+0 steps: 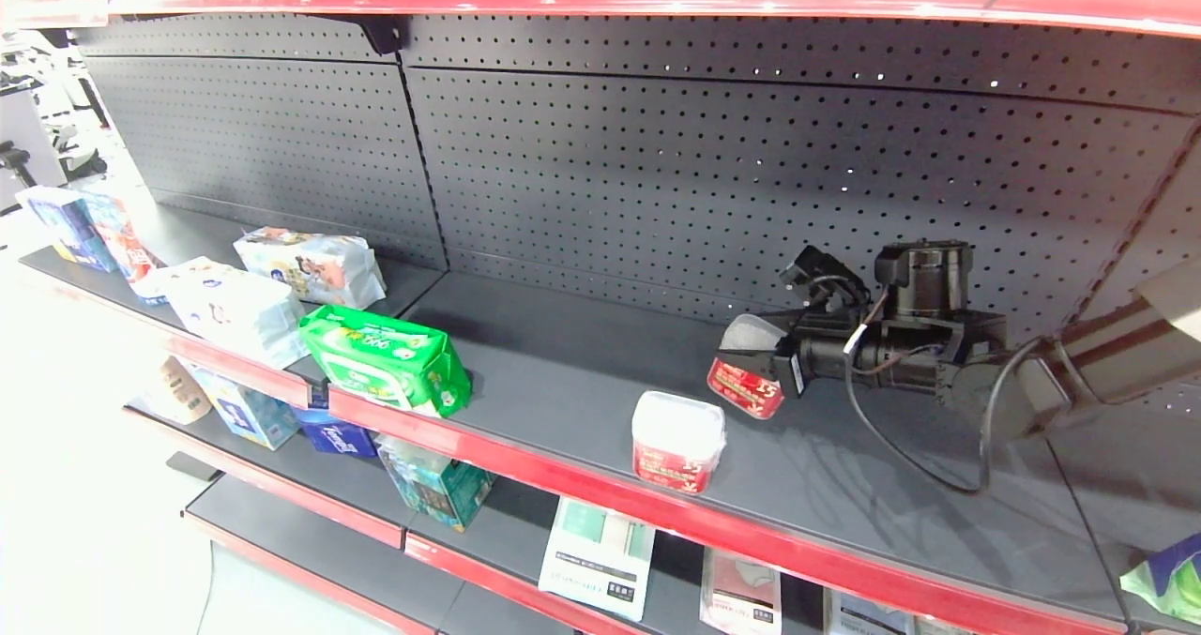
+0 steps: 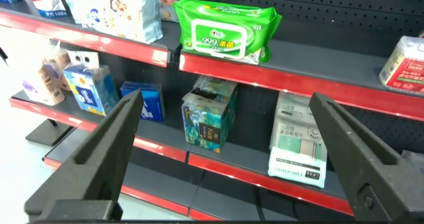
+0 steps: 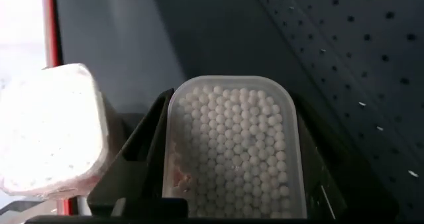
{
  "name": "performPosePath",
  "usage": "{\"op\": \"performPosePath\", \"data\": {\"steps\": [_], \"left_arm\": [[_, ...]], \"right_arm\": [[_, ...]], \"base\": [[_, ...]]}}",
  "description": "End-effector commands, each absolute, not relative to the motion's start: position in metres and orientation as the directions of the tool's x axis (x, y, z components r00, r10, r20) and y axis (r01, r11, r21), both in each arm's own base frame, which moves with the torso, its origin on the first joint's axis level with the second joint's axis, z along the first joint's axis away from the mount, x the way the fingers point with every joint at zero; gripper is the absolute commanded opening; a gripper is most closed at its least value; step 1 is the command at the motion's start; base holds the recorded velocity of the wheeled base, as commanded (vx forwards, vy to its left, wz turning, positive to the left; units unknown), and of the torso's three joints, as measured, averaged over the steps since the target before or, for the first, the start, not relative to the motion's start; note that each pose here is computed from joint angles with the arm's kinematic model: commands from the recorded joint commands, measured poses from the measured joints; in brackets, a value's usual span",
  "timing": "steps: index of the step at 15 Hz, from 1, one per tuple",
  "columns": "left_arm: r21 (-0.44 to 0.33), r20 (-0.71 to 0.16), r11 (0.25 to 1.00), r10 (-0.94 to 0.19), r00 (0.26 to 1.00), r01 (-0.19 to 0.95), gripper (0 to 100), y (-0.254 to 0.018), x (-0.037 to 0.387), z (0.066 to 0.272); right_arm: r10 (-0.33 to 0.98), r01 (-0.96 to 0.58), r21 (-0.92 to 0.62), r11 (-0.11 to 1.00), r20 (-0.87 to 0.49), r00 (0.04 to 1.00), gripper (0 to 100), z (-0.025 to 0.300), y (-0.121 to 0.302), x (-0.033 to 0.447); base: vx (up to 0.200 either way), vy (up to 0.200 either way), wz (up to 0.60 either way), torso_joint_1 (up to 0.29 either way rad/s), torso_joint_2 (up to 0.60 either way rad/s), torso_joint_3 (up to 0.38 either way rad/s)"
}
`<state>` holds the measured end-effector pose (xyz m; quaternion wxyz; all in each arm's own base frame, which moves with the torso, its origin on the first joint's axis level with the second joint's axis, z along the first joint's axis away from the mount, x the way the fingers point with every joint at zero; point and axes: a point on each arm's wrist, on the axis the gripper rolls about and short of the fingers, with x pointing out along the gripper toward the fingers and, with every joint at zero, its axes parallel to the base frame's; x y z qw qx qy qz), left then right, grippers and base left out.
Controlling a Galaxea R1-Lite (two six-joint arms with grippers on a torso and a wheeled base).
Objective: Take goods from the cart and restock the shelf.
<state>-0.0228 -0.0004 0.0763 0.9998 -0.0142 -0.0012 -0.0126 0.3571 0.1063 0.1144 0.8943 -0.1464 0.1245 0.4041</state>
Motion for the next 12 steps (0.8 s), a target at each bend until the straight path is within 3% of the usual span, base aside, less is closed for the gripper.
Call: {"op": "performPosePath", "data": {"steps": [1, 12], "left_arm": [[-0.029, 0.002, 0.999, -0.025, 1.000, 0.025, 100, 0.000, -0.023, 0.076], [-0.029, 0.002, 0.999, -0.025, 1.000, 0.025, 100, 0.000, -0.023, 0.076]], "right_arm": [[0.720, -0.796, -0.123, 0.593, -0.361, 0.592, 0, 0.097, 0.107, 0.364], [0.726, -0.802, -0.233, 0.551, -0.341, 0.597, 0, 0.087, 0.114, 0.393]], "base": [[0.000, 0.000, 0.00, 0.000, 0.00, 0.000], [0.000, 0.000, 0.00, 0.000, 0.00, 0.000]]}}
